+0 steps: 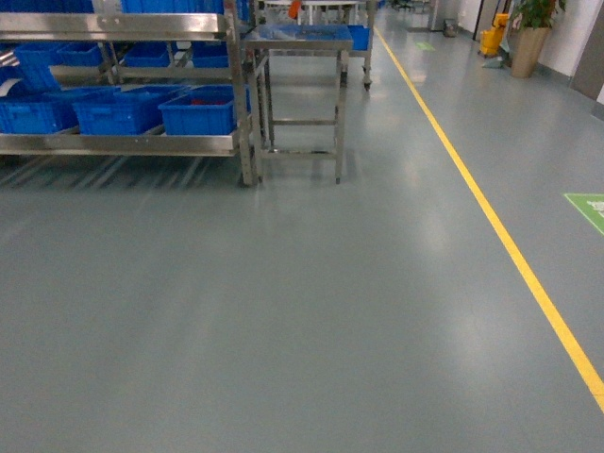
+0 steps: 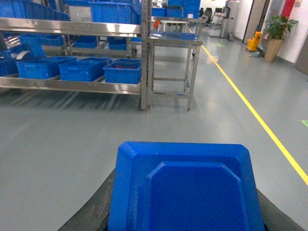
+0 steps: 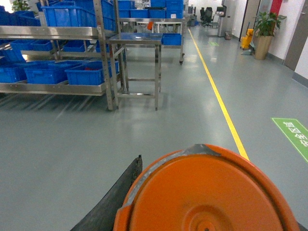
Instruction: Sort blue parts and orange caps into right shelf containers
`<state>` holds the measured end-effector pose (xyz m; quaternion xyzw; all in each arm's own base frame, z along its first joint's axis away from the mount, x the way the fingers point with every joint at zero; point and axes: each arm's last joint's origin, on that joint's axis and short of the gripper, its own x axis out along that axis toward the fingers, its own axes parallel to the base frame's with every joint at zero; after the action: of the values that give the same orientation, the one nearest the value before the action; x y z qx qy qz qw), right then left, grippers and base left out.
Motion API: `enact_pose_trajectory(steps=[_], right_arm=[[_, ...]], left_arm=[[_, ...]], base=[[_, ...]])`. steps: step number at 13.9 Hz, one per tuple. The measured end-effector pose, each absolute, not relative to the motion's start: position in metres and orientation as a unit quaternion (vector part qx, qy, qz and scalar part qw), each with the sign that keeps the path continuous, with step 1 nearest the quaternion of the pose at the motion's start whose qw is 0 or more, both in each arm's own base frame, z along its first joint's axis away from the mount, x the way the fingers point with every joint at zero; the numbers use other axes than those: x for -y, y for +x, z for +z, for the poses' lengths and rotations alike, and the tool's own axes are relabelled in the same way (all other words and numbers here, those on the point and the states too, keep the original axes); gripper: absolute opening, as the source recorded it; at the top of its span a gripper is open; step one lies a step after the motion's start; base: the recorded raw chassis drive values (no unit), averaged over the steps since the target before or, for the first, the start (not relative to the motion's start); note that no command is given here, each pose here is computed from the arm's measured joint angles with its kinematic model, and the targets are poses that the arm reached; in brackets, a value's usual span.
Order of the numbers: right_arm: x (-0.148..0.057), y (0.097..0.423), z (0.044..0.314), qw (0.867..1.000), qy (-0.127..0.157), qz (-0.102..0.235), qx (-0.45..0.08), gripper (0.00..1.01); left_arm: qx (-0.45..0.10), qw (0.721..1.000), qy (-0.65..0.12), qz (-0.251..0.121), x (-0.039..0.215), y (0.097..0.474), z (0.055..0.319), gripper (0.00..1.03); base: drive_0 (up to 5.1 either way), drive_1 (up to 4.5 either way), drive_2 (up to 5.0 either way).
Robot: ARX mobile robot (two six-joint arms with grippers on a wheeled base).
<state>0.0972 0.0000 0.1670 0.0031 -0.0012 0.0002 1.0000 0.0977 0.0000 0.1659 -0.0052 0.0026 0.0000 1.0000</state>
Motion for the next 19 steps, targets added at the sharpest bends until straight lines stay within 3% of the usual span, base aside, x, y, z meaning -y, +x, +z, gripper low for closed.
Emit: enact_pose_trajectory(steps=[19], right_arm=[[0.0000, 0.0972, 0.1667, 1.000, 0.003, 0.000, 0.000, 0.42]], left_arm=[[-0.002, 1.000, -0.005, 0.000, 0.0000, 0.0977, 0.1659, 0.41]], base=[[0.0, 4.35, -4.3]])
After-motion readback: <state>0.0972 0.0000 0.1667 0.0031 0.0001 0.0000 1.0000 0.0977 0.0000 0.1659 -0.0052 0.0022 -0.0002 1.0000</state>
